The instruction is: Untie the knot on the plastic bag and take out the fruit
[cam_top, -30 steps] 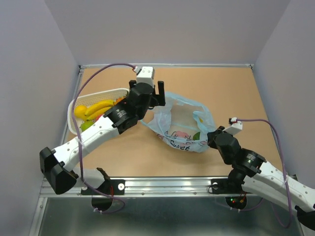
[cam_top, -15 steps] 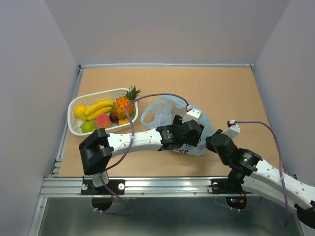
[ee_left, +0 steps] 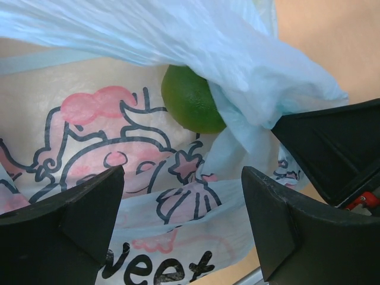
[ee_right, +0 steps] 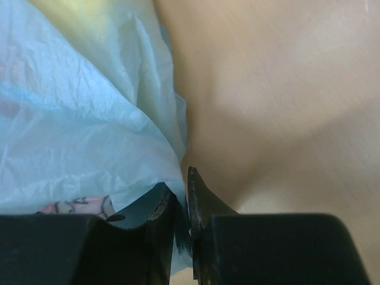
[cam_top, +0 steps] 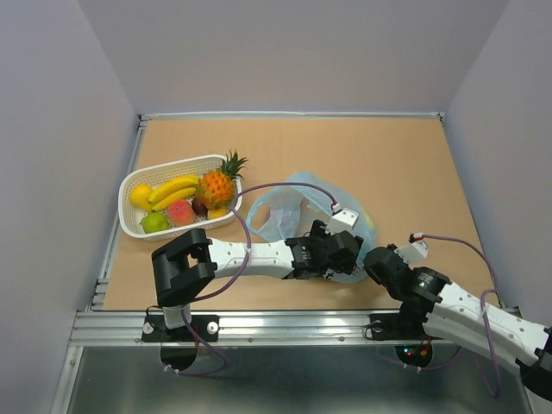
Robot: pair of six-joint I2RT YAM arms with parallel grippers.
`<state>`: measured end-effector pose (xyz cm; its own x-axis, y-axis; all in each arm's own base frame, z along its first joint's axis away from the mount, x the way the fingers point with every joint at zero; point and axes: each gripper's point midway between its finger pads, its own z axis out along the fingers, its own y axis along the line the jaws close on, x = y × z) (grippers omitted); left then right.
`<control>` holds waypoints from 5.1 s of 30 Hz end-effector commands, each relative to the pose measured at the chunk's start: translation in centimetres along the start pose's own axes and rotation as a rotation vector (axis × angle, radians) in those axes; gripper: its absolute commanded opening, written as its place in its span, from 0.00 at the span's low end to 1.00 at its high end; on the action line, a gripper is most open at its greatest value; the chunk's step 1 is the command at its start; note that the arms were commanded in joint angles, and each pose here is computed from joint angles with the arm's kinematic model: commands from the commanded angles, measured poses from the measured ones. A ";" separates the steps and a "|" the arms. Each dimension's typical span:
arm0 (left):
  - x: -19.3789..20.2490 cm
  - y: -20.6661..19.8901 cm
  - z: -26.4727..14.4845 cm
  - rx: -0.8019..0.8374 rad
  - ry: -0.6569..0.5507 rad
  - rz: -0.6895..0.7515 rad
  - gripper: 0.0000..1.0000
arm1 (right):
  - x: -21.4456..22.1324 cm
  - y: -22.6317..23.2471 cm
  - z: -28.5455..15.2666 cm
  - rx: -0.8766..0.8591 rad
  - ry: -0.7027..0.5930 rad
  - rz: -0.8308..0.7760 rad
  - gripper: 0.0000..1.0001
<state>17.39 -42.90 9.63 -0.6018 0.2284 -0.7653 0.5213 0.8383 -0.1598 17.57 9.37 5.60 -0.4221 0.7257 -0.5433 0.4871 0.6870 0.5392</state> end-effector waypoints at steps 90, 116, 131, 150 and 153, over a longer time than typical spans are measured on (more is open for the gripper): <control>-8.4 2.3 -0.4 0.072 -0.128 -0.038 0.34 | -0.1 1.5 0.3 -0.029 -0.004 -0.040 0.17; -11.9 43.9 -16.8 -0.694 -0.311 -0.572 0.43 | -2.1 3.2 -0.6 -0.070 -0.069 -0.125 0.17; -9.0 47.8 -15.8 -0.725 -0.250 -0.602 0.99 | -3.7 4.7 -1.4 -0.092 -0.113 -0.221 0.39; -12.0 44.9 -21.6 -0.698 -0.455 -0.538 0.99 | -8.7 11.1 -4.8 -0.024 -0.172 -0.588 1.00; -12.0 44.7 -22.0 -0.695 -0.471 -0.534 0.99 | -11.0 11.6 -4.5 0.083 -0.264 -0.641 1.00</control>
<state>34.94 2.95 24.00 -0.3218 -0.3750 -0.8694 -0.3464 0.9012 -0.2605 22.82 12.63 18.04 -0.5275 0.2423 -0.8143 0.1638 0.9695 0.1824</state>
